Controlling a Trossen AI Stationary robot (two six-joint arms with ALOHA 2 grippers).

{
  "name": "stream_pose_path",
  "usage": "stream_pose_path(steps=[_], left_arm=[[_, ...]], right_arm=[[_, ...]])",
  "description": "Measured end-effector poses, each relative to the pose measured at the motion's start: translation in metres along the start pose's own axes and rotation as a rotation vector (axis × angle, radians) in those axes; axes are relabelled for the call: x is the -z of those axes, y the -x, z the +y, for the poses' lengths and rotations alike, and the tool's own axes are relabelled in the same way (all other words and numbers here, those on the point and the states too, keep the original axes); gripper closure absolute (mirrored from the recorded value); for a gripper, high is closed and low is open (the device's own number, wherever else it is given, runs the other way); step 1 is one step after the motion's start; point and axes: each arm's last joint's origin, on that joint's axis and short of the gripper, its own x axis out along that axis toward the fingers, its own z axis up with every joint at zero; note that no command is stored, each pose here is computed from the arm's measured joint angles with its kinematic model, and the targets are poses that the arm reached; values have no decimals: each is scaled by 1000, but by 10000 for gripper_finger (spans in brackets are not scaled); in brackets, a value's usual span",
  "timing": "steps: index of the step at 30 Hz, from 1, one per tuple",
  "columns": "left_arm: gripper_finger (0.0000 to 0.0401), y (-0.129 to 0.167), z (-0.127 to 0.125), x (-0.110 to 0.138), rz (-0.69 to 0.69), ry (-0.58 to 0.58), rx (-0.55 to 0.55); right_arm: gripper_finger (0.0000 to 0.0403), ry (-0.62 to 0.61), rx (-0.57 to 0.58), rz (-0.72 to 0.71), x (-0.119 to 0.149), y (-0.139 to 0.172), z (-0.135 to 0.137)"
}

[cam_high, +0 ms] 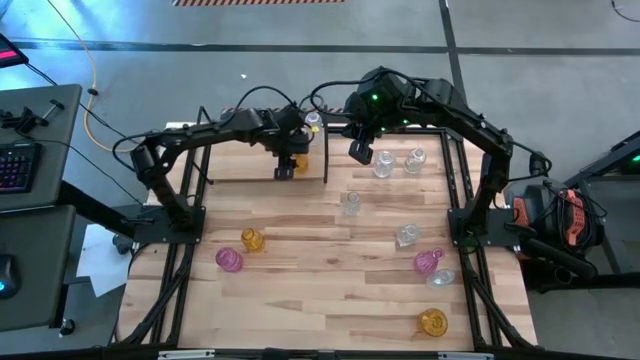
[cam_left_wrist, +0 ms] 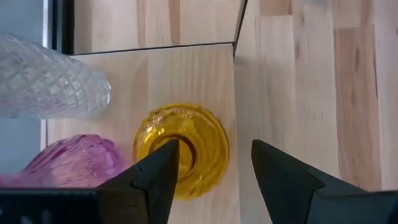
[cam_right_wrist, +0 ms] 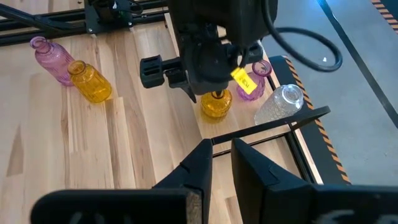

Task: Sort vases onto shelf
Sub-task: Put the yellow vase in the top left corner of the shelf

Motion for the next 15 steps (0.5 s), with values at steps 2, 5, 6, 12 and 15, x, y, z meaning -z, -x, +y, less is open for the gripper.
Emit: stream_pose_path(steps=[2,5,6,12,15], left_arm=[[208,-3,0,0,8,1,4],[208,-3,0,0,15,9,0],[208,-3,0,1,25,13,-5],[208,1,5,13,124,47,-17],[208,3,7,19,160,66,-2]], right_arm=[[361,0,0,0,0,0,0],[361,0,0,6,1,0,0],[361,0,0,8,1,0,0],[361,8,-1,11,1,0,0],[361,9,-1,11,1,0,0]])
